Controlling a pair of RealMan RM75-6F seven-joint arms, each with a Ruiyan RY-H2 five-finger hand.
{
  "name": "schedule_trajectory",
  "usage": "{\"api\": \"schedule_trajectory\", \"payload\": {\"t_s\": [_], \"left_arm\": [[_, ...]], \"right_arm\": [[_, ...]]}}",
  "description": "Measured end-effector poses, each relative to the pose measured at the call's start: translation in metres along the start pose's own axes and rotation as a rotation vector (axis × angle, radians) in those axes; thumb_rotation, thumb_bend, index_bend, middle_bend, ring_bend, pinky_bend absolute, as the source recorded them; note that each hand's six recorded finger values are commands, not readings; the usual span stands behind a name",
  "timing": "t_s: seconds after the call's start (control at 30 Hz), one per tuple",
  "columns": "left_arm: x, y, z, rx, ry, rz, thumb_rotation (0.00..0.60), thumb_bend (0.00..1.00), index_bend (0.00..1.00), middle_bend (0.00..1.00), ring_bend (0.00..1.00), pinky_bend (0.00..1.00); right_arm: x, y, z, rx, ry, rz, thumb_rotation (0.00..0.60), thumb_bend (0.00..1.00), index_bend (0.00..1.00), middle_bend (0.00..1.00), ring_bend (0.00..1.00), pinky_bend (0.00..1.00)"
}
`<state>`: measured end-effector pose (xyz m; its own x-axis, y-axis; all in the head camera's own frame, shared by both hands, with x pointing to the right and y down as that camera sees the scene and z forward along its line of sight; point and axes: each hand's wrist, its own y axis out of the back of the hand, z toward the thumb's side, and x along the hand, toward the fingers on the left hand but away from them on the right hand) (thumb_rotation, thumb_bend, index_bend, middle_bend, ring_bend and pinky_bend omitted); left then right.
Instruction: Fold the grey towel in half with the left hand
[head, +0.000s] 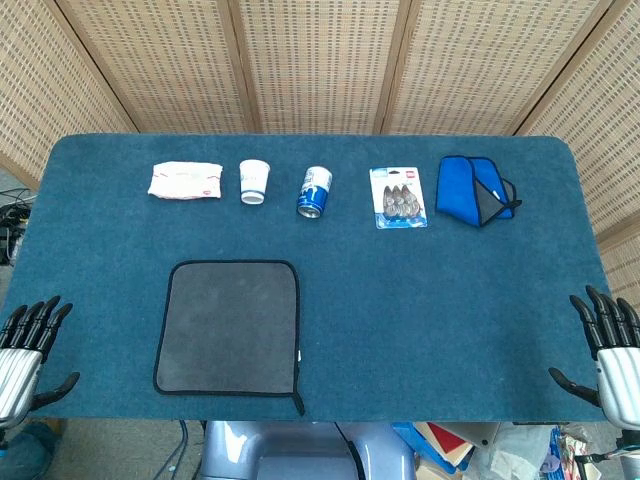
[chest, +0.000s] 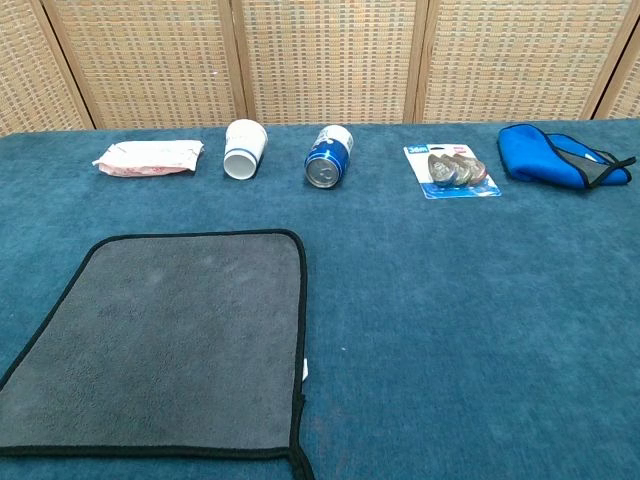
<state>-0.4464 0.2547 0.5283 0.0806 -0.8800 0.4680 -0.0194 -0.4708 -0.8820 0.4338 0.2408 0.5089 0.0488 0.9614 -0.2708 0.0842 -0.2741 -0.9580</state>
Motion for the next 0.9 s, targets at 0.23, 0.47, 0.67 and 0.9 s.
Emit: {"api": "schedule_trajectory", "payload": {"t_s": [0.23, 0.47, 0.67, 0.9], "left_arm": [[0.003, -0.003, 0.002, -0.001, -0.013, -0.003, 0.600, 0.25, 0.00, 0.00, 0.00, 0.00], [0.026, -0.010, 0.017, 0.020, -0.107, -0.008, 0.600, 0.26, 0.00, 0.00, 0.00, 0.00], [0.068, -0.020, 0.061, 0.105, -0.363, -0.053, 0.600, 0.26, 0.00, 0.00, 0.00, 0.00], [0.121, -0.033, 0.127, 0.304, -0.654, -0.093, 0.600, 0.26, 0.09, 0.00, 0.00, 0.00]], "right_arm": [[-0.001, 0.001, -0.001, -0.003, -0.005, -0.004, 0.600, 0.00, 0.00, 0.00, 0.00, 0.00], [-0.005, 0.000, -0.007, -0.005, -0.025, -0.006, 0.600, 0.00, 0.00, 0.00, 0.00, 0.00], [-0.012, -0.002, -0.015, -0.005, -0.058, 0.006, 0.600, 0.00, 0.00, 0.00, 0.00, 0.00], [-0.016, -0.003, -0.022, 0.001, -0.095, 0.014, 0.600, 0.00, 0.00, 0.00, 0.00, 0.00]]}}
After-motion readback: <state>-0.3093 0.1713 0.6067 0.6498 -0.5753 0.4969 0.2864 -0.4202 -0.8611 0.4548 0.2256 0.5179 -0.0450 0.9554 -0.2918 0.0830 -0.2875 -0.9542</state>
